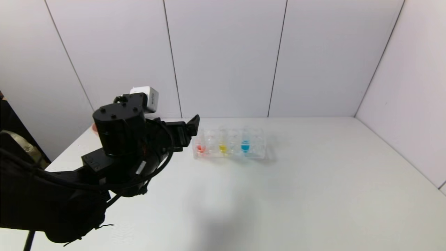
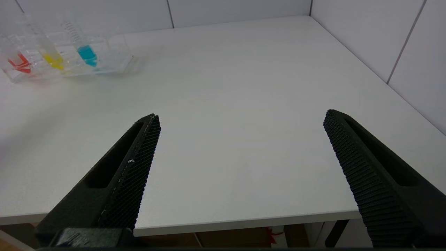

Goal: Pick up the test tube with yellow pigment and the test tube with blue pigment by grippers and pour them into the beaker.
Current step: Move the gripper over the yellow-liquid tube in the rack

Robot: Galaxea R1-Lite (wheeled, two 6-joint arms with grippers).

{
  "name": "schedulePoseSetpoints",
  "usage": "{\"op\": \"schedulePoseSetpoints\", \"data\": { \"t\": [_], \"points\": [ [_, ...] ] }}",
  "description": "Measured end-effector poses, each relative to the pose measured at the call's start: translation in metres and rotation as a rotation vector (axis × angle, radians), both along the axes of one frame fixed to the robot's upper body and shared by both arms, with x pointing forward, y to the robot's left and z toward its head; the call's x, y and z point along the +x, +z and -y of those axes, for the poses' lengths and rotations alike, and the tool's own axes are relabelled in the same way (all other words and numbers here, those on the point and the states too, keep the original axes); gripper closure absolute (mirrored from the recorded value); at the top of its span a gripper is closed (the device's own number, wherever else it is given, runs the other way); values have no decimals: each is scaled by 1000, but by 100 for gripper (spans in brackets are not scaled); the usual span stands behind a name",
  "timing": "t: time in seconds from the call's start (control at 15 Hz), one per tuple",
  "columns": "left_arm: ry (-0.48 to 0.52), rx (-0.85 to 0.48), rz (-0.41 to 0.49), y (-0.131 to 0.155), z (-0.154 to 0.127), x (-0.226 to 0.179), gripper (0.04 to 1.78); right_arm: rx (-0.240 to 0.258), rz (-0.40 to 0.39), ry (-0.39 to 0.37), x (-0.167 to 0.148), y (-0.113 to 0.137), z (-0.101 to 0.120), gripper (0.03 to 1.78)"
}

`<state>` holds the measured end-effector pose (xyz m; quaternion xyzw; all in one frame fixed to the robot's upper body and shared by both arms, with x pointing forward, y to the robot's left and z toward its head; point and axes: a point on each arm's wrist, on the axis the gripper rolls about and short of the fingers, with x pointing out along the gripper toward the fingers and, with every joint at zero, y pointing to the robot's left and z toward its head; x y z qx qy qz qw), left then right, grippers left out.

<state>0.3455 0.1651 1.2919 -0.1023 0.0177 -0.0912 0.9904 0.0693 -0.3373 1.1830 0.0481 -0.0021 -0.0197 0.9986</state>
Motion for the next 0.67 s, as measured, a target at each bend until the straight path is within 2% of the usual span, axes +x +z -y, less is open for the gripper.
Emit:
{"op": "schedulePoseSetpoints", "data": {
  "t": [0.13,0.33,0.67],
  "points": [
    [20,-5,11,-14,18,1,6,0,0,0,0,0,0,10],
    [-2,14,-6,-37,43,-3,6,0,0,0,0,0,0,10],
    [-12,41,-35,-59,61,5,6,-1,0,0,0,0,0,10]
  ]
}}
